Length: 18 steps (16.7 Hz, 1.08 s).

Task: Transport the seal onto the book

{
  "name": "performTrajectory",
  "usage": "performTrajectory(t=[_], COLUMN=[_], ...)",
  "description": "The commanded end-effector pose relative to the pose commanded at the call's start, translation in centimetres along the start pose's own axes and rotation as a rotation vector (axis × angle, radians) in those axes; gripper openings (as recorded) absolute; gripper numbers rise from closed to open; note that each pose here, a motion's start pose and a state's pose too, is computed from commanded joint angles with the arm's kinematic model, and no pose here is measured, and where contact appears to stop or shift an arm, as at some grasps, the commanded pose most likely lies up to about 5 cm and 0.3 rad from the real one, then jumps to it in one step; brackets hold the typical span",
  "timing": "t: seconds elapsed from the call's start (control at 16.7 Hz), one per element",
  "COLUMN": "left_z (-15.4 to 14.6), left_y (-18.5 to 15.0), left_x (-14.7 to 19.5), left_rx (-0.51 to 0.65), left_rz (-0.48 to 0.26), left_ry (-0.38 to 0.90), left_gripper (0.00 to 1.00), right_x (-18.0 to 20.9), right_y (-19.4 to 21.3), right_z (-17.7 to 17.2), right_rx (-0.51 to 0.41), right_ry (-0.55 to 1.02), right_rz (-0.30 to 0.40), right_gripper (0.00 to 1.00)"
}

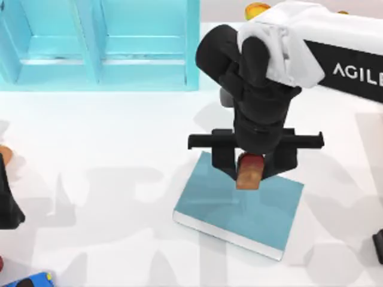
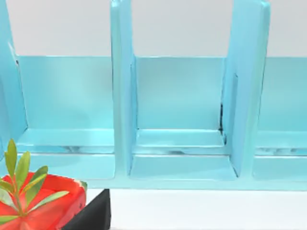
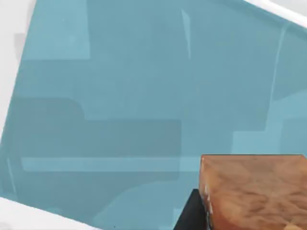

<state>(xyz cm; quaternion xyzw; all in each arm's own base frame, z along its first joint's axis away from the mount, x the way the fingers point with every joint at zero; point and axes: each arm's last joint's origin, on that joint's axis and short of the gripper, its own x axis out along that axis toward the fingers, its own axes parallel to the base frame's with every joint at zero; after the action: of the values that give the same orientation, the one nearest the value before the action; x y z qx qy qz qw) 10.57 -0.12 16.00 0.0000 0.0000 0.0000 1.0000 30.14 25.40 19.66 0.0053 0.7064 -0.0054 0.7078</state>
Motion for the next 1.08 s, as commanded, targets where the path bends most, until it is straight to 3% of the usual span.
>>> performTrajectory(t=[0.72,1.08], left_z=[0.0,0.0], left_y=[0.0,0.0], left_x=[0.0,0.0], left_rx=[0.0,0.0], left_rz=[0.0,0.0], left_ry=[0.0,0.0], left_gripper=[1.0,1.0], right_x=[-0.27,-0.27], right_y=[0.56,0.56], right_z=[-0.37,-0.37], right_rx=[0.0,0.0], right_ry=[0.0,0.0], right_rz=[0.0,0.0], right_gripper=[0.0,0.45])
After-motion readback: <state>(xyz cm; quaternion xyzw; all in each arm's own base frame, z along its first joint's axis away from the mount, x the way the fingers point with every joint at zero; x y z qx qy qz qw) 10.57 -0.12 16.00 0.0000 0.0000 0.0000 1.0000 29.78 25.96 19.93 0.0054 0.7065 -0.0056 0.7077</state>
